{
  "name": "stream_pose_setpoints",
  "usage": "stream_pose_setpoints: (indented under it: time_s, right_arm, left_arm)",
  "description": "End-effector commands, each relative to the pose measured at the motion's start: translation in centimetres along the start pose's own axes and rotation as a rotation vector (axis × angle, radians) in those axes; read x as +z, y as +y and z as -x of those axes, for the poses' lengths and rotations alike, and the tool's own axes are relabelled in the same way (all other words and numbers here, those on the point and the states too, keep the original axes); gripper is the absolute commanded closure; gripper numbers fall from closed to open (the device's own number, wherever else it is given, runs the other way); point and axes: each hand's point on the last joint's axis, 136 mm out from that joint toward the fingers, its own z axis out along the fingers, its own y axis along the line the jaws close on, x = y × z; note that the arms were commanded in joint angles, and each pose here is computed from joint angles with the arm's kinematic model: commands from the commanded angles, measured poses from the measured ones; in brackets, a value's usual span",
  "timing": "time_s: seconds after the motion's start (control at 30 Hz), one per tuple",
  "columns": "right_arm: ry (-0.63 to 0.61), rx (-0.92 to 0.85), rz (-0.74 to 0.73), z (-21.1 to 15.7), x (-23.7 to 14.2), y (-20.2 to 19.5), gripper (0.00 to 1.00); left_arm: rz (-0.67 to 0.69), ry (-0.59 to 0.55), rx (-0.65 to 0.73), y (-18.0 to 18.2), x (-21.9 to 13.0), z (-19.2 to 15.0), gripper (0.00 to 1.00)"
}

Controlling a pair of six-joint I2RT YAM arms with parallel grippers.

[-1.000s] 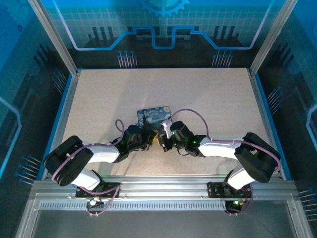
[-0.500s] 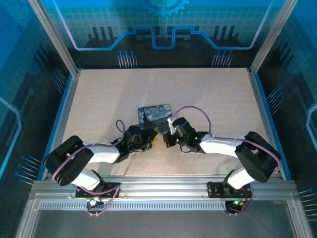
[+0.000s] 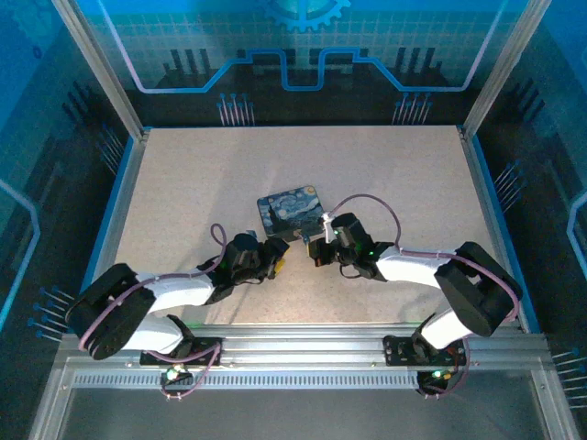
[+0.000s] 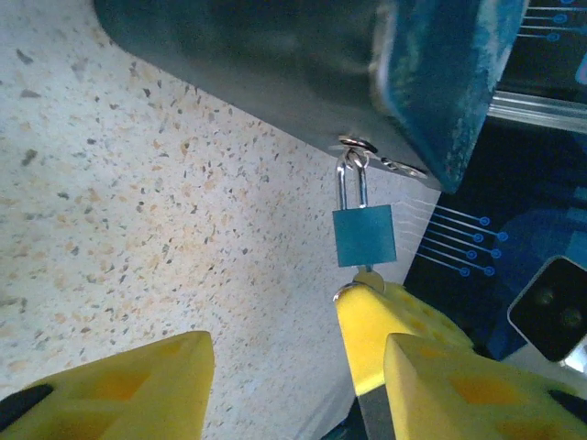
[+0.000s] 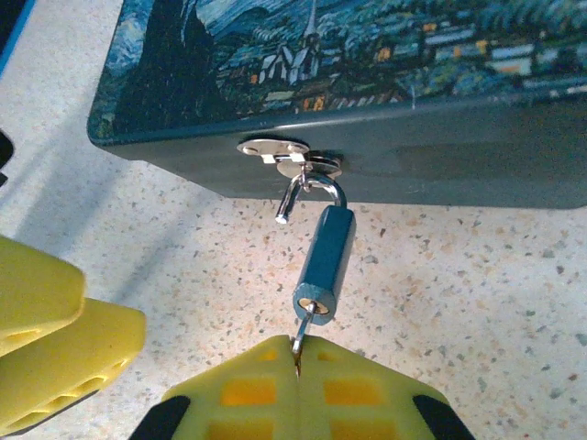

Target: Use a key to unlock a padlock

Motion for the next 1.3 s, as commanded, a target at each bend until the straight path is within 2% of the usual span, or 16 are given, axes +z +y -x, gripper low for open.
stream_pose_setpoints:
  time_s: [0.0, 0.27, 0.6, 0.87, 1.07, 1.27]
  right_arm:
    - [0.017, 0.098, 0.091, 0.0, -0.3, 0.7, 1.00]
    - [0.086, 0.270, 0.146, -1.6, 0.4, 0.7, 1.00]
    - [0.092, 0.382, 0.158, -2.2, 1.1, 0.2, 0.95]
    - [0.075, 0.362, 0.130, -2.1, 0.6, -0.3, 0.80]
    - [0.069, 0.317, 0.113, -1.9, -0.1, -0.5, 0.77]
    - [0.014, 0.193, 0.140, -0.5, -1.4, 0.2, 0.62]
  left_arm:
    - [0.057, -0.055, 0.074, 0.6, -1.2, 0.9, 0.45]
    - [0.097, -0.132, 0.166, -0.2, -4.1, 2.6, 0.36]
    - [0.111, -0.164, 0.153, 0.7, -5.6, 4.0, 0.33]
    - [0.099, -0.152, 0.158, 0.8, -5.9, 4.7, 0.31]
    - [0.097, -0.132, 0.179, 0.3, -6.3, 5.5, 0.30]
    - [0.120, -0.108, 0.237, -0.2, -6.3, 6.1, 0.25]
